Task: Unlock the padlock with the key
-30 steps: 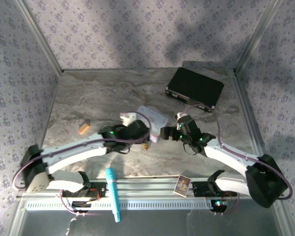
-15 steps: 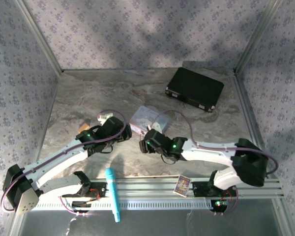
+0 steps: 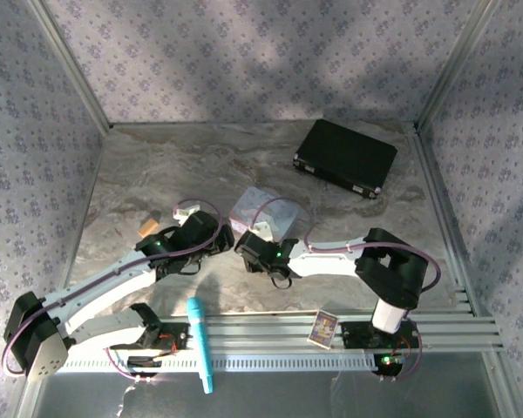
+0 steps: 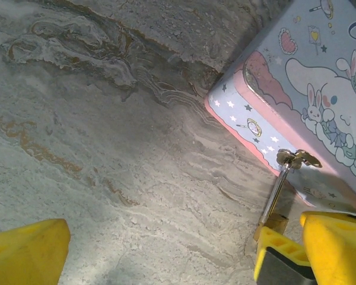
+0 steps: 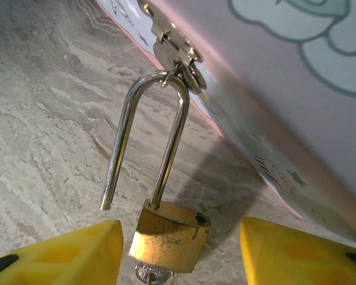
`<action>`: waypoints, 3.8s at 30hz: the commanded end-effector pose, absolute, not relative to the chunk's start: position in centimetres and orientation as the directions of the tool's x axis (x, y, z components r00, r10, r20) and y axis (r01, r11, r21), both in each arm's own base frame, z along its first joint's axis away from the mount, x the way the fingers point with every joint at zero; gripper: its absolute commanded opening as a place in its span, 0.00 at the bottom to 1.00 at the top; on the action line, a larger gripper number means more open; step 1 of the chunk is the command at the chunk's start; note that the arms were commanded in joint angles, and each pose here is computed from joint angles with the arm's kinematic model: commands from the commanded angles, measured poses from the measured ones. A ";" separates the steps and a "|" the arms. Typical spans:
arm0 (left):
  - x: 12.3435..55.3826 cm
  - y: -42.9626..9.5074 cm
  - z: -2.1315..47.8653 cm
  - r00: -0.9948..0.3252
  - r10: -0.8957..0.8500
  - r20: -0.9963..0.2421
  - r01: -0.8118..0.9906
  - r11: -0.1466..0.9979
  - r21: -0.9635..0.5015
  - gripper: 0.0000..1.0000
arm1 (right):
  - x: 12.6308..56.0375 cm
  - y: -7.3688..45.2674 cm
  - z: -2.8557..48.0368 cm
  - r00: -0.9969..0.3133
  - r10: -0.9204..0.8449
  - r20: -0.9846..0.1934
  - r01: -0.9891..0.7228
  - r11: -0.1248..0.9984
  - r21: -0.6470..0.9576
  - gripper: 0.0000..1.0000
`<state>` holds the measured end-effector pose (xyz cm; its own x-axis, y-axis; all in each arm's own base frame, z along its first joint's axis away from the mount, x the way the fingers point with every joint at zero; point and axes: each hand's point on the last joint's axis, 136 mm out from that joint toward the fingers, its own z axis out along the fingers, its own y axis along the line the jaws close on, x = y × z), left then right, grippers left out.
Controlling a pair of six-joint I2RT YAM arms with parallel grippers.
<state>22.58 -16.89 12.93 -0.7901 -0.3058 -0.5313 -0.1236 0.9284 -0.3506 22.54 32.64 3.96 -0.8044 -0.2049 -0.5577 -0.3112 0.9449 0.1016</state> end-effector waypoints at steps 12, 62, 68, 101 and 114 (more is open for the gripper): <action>22.3 -16.3 12.3 -0.779 -0.325 -0.536 -0.141 0.924 -0.356 1.00 | 22.2 31.1 2.5 -0.820 -0.237 -0.522 -0.263 0.965 -0.025 0.31; 24.7 -34.9 4.2 -0.401 0.840 -0.364 0.774 0.524 0.356 0.56 | 24.1 17.8 1.0 -0.814 0.357 -0.459 0.093 0.859 0.504 0.18; 22.9 -33.9 0.8 -0.389 0.880 -0.272 0.820 0.466 0.334 0.45 | 26.6 18.0 3.5 -0.734 0.466 -0.494 0.123 0.806 0.578 0.16; 20.6 -33.4 0.0 -0.365 0.890 -0.274 0.872 0.429 0.234 0.37 | 32.8 16.8 8.0 -0.680 0.574 -0.456 0.130 0.707 0.695 0.14; 21.7 -32.0 1.1 -0.454 0.832 -0.318 0.828 0.526 0.193 0.37 | 31.5 15.2 4.1 -0.748 0.530 -0.398 0.213 0.761 0.612 0.13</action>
